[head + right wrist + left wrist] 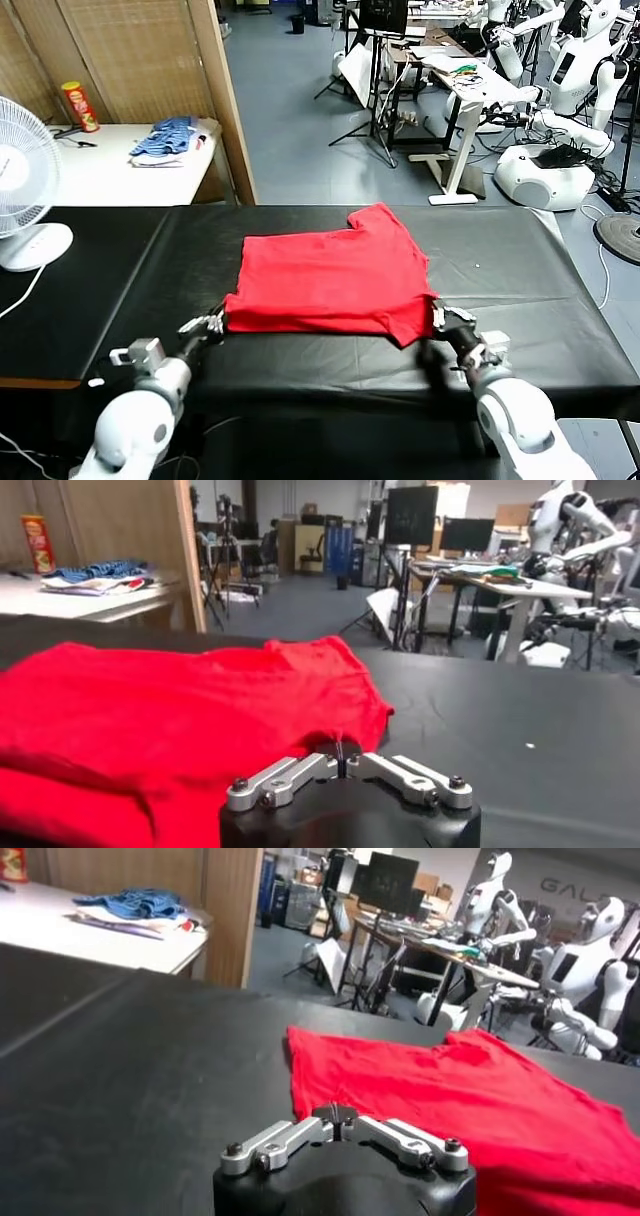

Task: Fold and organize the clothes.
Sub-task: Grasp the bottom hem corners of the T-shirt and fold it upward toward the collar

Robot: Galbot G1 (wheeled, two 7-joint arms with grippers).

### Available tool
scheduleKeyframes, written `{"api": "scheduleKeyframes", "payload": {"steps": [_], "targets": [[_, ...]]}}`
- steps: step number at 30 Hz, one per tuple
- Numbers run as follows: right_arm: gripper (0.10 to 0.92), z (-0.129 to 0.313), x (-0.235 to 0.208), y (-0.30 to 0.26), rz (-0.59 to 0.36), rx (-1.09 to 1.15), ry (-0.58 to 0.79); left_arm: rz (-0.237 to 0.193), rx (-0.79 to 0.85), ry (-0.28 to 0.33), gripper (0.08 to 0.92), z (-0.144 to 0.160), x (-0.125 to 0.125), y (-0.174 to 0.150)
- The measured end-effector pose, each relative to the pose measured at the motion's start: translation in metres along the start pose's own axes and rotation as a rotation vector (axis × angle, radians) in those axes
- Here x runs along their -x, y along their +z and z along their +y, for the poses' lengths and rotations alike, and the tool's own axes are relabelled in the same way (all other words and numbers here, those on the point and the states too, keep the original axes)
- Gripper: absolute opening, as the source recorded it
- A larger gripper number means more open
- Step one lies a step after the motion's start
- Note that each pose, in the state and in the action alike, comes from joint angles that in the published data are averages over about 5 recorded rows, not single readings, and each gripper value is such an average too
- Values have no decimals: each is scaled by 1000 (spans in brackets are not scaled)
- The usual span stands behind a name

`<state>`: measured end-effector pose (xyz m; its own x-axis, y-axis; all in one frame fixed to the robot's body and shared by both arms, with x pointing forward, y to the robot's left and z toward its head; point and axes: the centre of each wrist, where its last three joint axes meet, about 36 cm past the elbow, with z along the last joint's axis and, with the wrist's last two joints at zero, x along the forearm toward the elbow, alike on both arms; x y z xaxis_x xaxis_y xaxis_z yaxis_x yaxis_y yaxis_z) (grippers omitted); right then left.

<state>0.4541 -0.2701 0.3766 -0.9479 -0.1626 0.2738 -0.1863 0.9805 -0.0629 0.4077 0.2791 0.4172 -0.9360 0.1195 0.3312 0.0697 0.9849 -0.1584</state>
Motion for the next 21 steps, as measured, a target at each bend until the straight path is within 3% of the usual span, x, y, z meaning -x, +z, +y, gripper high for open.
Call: {"api": "scheduleKeyframes", "payload": {"steps": [3,5,13,16,21], "targets": [[135,2,12,-2,-6,12,2,5,12,-15,126,2,14,2],[189,2,15,-3,-5,17,0,11,17,-30,126,4,20,3],[592,-6,-11,-8,16,15,-12,24,20,-51,150,3,24,8],[733,-7,-32,-9,15,4,-15,23,23,-47,267,2,19,9],[796,-8,-61,0,35,-8,-11,27,23,-34,550,0,2,11]]}}
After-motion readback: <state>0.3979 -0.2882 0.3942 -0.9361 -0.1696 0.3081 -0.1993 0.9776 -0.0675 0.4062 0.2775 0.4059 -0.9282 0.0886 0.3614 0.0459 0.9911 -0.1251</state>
